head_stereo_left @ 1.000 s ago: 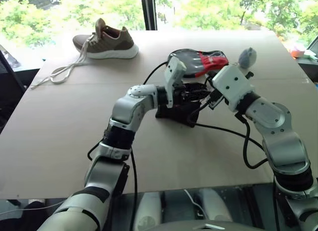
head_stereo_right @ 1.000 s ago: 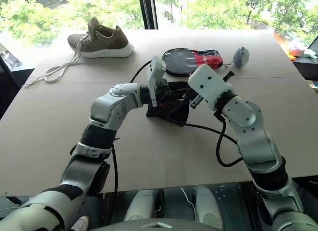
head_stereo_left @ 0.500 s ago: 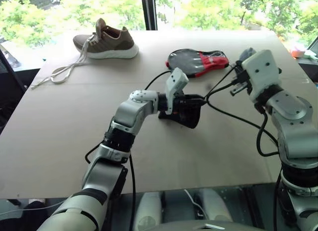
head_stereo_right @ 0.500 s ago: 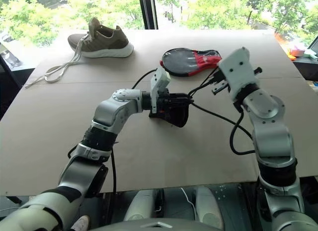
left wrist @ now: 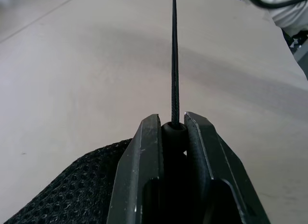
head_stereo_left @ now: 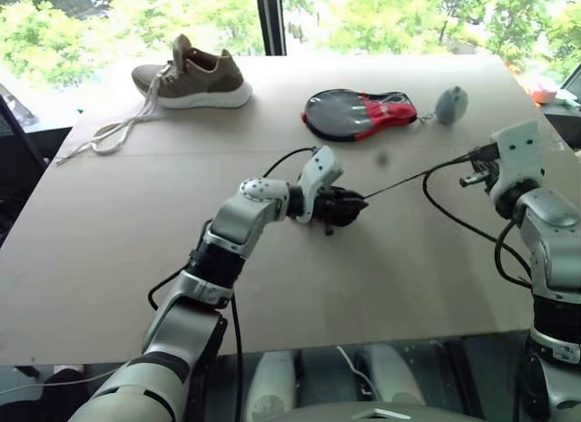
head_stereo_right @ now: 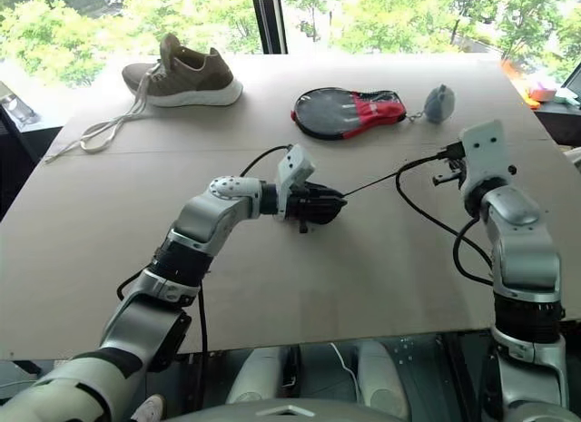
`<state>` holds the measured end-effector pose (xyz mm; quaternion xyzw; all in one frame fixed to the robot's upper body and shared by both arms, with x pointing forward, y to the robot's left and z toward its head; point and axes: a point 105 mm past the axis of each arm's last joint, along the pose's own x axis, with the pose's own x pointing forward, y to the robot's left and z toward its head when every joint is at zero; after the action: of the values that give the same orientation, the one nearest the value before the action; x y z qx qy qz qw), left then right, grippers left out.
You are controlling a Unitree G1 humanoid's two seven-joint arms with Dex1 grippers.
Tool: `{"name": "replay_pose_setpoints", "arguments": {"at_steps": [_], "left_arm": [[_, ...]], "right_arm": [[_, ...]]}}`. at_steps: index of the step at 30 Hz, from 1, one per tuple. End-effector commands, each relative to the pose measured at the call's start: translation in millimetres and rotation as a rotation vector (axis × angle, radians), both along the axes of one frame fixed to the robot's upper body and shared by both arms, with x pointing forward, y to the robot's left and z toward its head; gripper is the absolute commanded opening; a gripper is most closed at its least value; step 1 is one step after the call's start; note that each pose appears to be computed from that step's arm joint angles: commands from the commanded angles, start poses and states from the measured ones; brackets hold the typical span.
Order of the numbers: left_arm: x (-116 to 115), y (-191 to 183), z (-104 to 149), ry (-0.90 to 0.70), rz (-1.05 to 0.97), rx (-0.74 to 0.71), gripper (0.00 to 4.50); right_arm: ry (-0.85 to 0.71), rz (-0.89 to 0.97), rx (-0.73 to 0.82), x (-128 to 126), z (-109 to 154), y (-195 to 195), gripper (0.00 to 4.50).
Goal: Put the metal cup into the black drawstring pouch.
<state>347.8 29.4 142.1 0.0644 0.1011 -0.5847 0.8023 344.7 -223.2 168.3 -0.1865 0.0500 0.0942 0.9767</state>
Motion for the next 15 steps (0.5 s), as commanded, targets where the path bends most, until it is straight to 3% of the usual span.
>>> {"name": "replay_pose_setpoints", "arguments": {"at_steps": [1,4,7,9,12,13,15], "left_arm": [[-7.0,8.1,28.3,0.046,-0.023,-0.130,1.17],[-8.0,16.4,57.5,0.052,0.030,-0.232,2.67],[-18.4,29.9,84.7,0.077,0.073,-0.337,3.92],[-20.2,43.7,89.9,0.051,0.147,-0.365,3.93],[-16.2,65.7,85.1,-0.035,0.300,-0.387,3.93],[-20.0,73.7,84.1,-0.112,0.311,-0.406,3.93],[-30.2,90.4,67.1,-0.113,0.341,-0.384,3.93]], "right_arm": [[0.006,0.131,0.010,-16.3,-10.1,19.6,1.02],[0.052,0.152,0.040,-32.9,-28.3,16.1,2.60],[0.103,0.190,0.087,-58.5,-39.7,14.6,3.90],[0.108,0.220,0.119,-74.9,-41.2,16.4,4.42],[0.031,0.260,0.148,-88.0,-31.8,22.3,4.42],[-0.014,0.280,0.143,-91.2,-26.9,25.0,4.42],[-0.010,0.351,0.186,-100.7,-27.7,31.0,4.42]]}}
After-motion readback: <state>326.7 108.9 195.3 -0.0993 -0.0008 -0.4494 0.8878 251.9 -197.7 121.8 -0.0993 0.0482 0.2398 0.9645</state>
